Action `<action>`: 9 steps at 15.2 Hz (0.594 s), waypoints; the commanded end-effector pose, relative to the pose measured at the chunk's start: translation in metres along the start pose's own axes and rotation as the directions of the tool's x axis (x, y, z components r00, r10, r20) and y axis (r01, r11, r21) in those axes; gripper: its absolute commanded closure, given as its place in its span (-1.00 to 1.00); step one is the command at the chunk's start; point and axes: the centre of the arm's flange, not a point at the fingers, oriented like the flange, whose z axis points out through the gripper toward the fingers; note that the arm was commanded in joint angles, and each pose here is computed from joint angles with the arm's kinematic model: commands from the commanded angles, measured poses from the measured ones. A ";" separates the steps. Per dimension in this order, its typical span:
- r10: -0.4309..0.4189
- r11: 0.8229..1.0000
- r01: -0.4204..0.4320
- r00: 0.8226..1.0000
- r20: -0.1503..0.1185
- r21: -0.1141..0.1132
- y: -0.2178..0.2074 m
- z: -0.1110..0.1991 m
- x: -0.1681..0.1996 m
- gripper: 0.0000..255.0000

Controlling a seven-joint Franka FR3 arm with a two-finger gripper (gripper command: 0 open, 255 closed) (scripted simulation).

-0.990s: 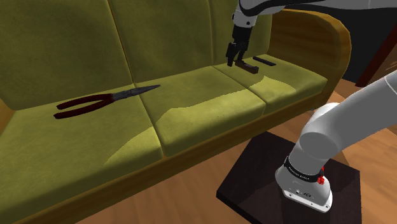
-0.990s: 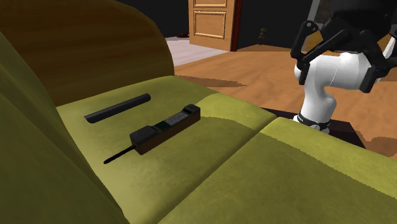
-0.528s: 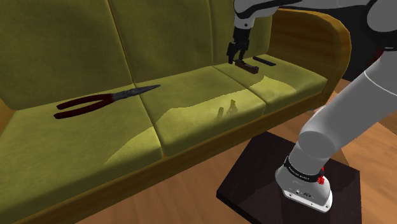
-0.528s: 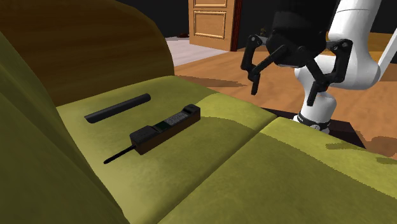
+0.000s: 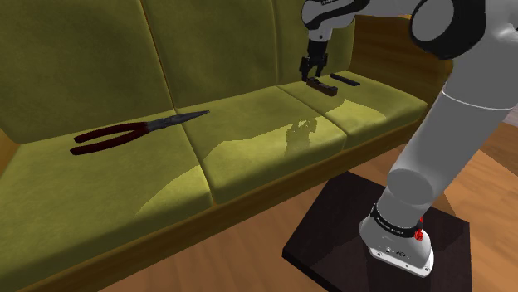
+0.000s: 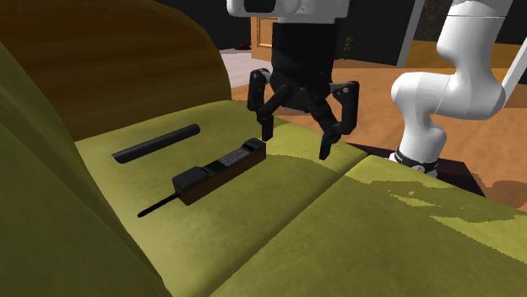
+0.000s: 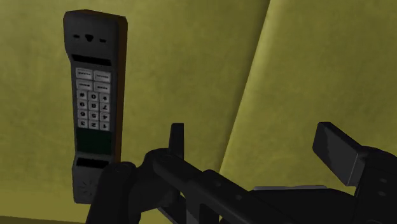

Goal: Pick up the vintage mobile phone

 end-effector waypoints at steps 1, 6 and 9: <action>0.026 1.000 -0.026 1.000 0.007 -0.002 0.024 0.006 0.009 -1.00; 0.088 0.996 -0.088 0.996 0.023 -0.009 0.082 0.025 0.035 -1.00; 0.126 0.992 -0.125 0.992 0.032 -0.013 0.118 0.037 0.048 -1.00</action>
